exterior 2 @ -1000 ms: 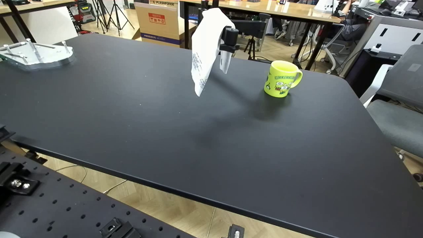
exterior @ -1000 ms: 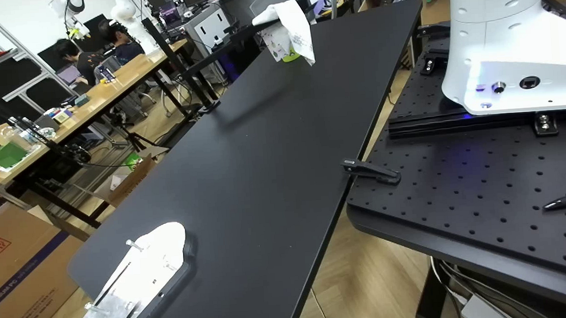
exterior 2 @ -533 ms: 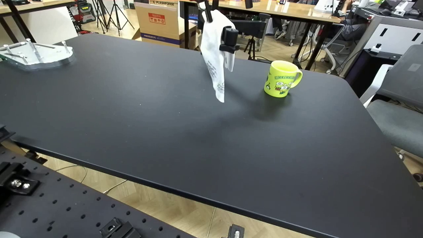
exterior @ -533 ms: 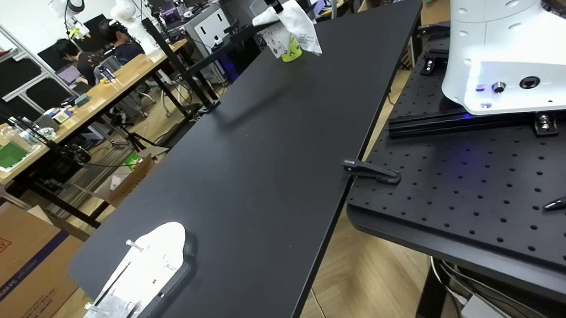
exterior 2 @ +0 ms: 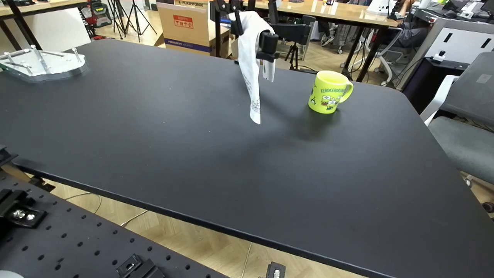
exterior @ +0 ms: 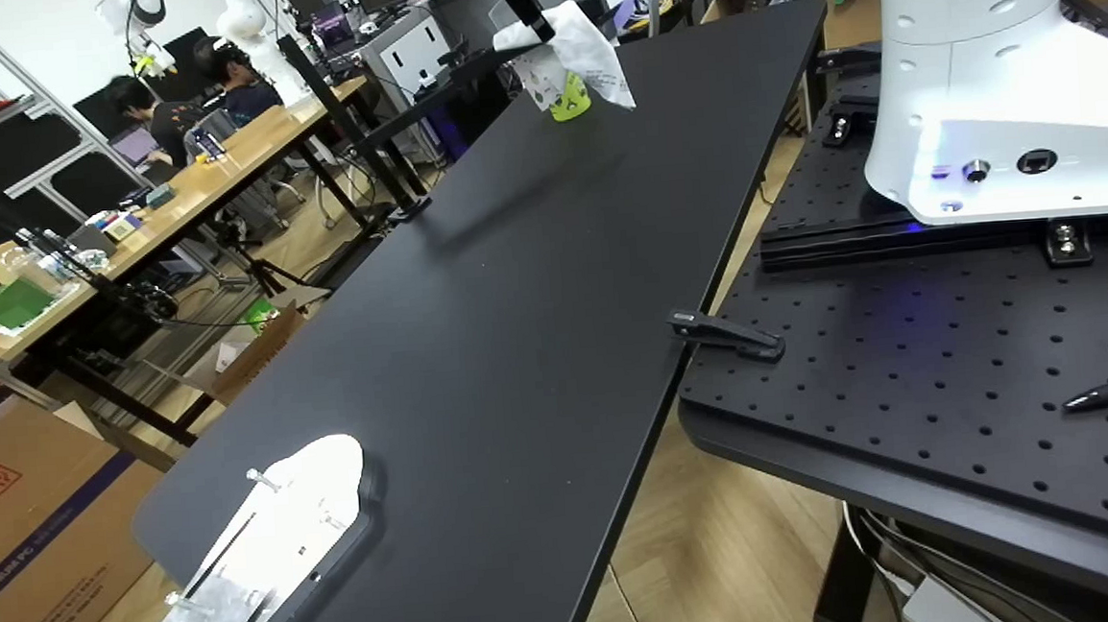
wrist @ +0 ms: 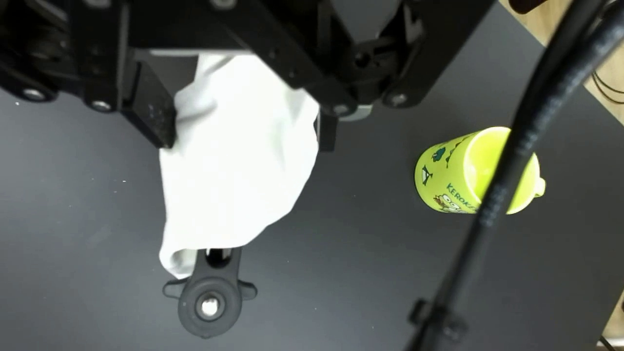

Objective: Move the white towel from the metallic object and put it on the table

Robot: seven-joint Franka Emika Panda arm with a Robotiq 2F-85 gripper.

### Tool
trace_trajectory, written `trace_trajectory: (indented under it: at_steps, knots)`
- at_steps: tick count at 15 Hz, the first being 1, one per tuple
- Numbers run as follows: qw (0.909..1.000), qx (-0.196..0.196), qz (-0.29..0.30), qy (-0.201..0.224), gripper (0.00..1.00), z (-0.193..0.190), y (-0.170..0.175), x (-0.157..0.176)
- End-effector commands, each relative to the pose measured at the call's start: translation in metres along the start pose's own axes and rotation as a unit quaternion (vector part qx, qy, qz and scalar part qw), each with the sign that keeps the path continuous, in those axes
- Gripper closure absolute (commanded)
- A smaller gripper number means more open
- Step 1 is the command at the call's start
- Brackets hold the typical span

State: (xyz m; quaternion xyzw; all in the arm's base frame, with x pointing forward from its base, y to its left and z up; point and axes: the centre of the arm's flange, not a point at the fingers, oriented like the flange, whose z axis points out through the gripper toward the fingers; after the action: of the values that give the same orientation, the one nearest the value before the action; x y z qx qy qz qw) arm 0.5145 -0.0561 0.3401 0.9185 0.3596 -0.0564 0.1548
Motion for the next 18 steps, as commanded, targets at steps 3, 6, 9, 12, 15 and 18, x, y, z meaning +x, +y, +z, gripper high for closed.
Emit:
trace_trajectory:
  at_steps: [3, 6, 9, 12, 15, 18]
  knots:
    - [0.9999, -0.008, -0.007, 0.009, 0.68, -0.021, -0.003, 0.001]
    - [0.9998, -0.015, -0.004, 0.010, 0.89, -0.032, -0.005, -0.003]
    - [0.9997, -0.018, 0.002, 0.014, 0.93, -0.042, -0.006, -0.007]
    - [0.9997, -0.022, -0.004, 0.012, 1.00, -0.054, -0.013, -0.010]
    - [0.9998, -0.017, -0.009, 0.010, 0.98, -0.063, -0.020, -0.012]
    - [0.9992, 0.006, -0.037, 0.009, 0.98, -0.065, -0.043, -0.005]
